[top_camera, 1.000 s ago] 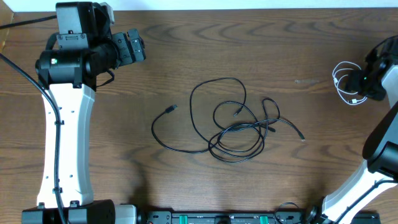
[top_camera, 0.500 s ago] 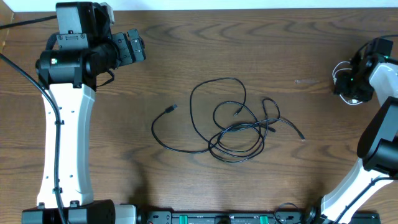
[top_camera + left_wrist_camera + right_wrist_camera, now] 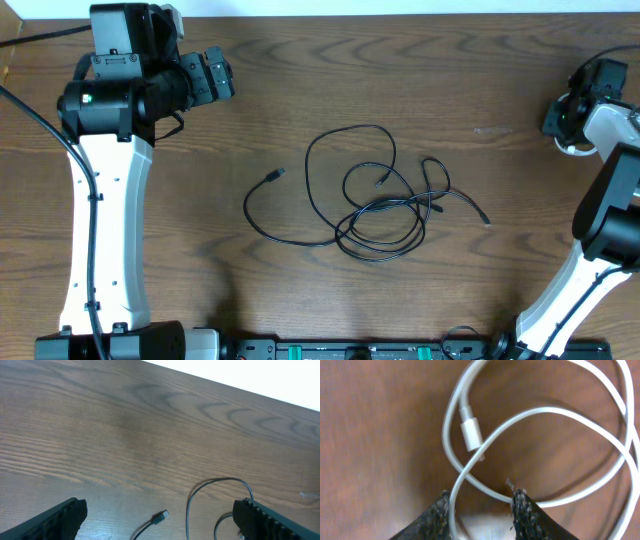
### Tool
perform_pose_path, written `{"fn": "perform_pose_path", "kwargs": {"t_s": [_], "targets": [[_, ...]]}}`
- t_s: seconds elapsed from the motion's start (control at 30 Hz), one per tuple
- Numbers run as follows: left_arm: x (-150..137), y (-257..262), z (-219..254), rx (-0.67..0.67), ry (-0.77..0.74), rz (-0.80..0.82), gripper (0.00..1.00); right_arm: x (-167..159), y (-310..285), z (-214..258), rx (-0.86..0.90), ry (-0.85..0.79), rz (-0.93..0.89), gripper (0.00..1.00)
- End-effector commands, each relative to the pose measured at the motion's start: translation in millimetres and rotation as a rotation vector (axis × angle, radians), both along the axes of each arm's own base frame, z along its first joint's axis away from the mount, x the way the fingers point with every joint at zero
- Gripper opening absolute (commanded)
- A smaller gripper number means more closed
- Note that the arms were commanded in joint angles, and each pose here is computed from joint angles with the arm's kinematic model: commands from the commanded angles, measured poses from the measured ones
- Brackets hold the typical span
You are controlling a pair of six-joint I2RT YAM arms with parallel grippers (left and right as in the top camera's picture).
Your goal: Untangle cables
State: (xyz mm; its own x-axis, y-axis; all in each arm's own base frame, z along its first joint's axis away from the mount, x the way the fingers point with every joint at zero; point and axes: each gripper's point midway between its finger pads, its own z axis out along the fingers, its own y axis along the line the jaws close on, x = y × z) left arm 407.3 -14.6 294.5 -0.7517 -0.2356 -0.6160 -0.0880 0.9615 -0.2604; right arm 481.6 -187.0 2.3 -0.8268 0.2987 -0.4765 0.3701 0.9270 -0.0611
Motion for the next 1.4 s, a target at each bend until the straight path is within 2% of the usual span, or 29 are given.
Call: {"fn": "perform_pose_path", "kwargs": {"t_s": [0.0,0.13,0.27,0.3,0.4,0.47,0.57,0.67,0.83,0.93,1.03,1.2,1.3,1.37], "targets": [[1.2,3.0,-4.5,0.017,0.011,-0.007,0.98,-9.7,2.4,-72.3,0.025,0.080,-0.018,0.35],[1.2,3.0,-4.5,0.017,0.011,-0.007,0.98,15.6,-8.4,-104.3,-0.016,-0.029,-0.028,0.34],[1.0,3.0,-4.7,0.017,0.012,-0.007,0.98,35.7,-30.9,-106.8,-0.092,-0.162,-0.139,0.36],[0.2,2.9,-5.3,0.017,0.016,-0.007,0.98,46.1,-39.3,-95.2,-0.113,-0.230,-0.179,0.36],[-1.7,2.2,-6.8,0.013,0.026,-0.009,0.98,72.2,-45.8,-68.2,-0.112,-0.297,-0.172,0.42],[-2.9,2.2,-7.8,0.013,0.032,-0.009,0.98,98.3,-41.2,-39.5,-0.063,-0.300,-0.102,0.47],[-3.1,2.2,-7.9,0.013,0.033,-0.009,0.98,115.8,-35.8,-9.0,-0.010,-0.290,-0.046,0.50],[-3.1,2.2,-7.9,0.014,0.033,-0.010,0.98,126.3,-30.1,42.0,0.043,-0.254,0.000,0.59],[-2.9,2.4,-7.8,0.015,0.032,-0.010,0.98,115.9,-26.0,116.8,0.060,-0.203,0.002,0.79],[-3.1,2.4,-7.6,0.045,0.025,-0.045,0.98,101.6,-20.7,163.2,0.063,-0.195,0.002,0.85],[-4.5,2.3,-4.4,0.056,0.014,-0.058,0.98,88.4,-14.3,199.5,0.063,-0.206,0.006,0.85],[-13.7,2.4,13.5,0.073,-0.034,-0.063,0.98,63.1,25.2,260.7,0.153,-0.270,0.144,0.86],[-33.8,6.3,30.1,0.151,-0.057,-0.032,0.98,42.5,56.6,294.1,0.220,-0.302,0.224,0.87],[-44.8,1.0,36.6,0.155,-0.065,-0.044,0.98,32.4,72.2,311.4,0.218,-0.313,0.264,0.89]]}}
